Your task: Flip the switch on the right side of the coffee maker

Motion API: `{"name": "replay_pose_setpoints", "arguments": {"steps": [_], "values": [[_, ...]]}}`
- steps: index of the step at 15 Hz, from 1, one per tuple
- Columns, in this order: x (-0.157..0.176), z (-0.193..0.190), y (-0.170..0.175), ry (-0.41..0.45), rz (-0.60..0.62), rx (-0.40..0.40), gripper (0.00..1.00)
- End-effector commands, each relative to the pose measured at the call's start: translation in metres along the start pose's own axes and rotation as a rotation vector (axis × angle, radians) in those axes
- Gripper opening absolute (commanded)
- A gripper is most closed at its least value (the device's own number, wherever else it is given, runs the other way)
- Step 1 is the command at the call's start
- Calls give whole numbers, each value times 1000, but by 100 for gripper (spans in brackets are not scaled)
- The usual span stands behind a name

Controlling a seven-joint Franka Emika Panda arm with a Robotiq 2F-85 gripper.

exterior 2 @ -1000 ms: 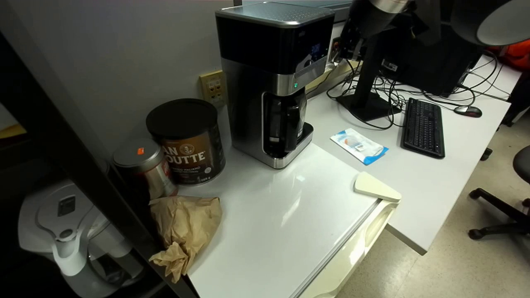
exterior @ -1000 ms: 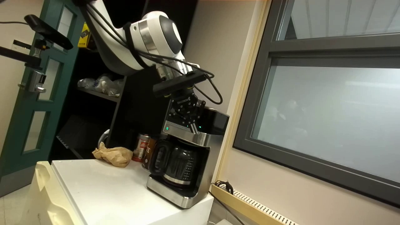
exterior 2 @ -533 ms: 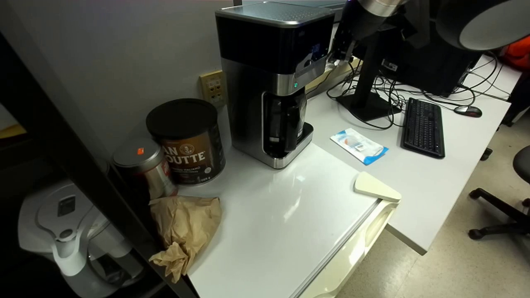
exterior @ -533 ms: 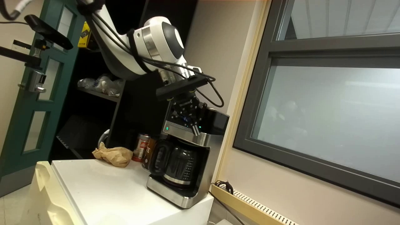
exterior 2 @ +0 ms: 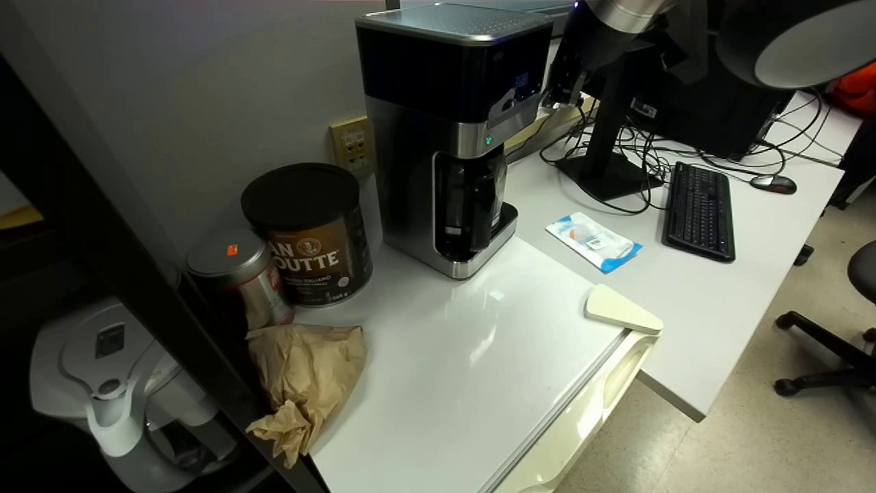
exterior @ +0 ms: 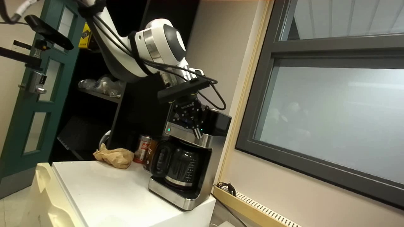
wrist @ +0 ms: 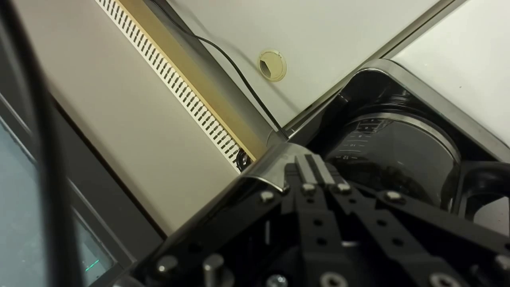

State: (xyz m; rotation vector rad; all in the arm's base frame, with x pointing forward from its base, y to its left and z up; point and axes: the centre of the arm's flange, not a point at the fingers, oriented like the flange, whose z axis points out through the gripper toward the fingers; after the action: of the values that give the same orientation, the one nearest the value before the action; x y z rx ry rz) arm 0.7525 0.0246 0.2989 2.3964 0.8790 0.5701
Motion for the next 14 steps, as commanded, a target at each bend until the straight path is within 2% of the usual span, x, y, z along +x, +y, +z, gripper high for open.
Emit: {"name": "replay_pose_setpoints", "arguments": {"steps": [1, 4, 14], "values": [[12, 3, 0, 20, -12, -7, 0], [2, -5, 0, 12, -3, -4, 0], [-61, -55, -14, -74, 57, 31, 0]]}}
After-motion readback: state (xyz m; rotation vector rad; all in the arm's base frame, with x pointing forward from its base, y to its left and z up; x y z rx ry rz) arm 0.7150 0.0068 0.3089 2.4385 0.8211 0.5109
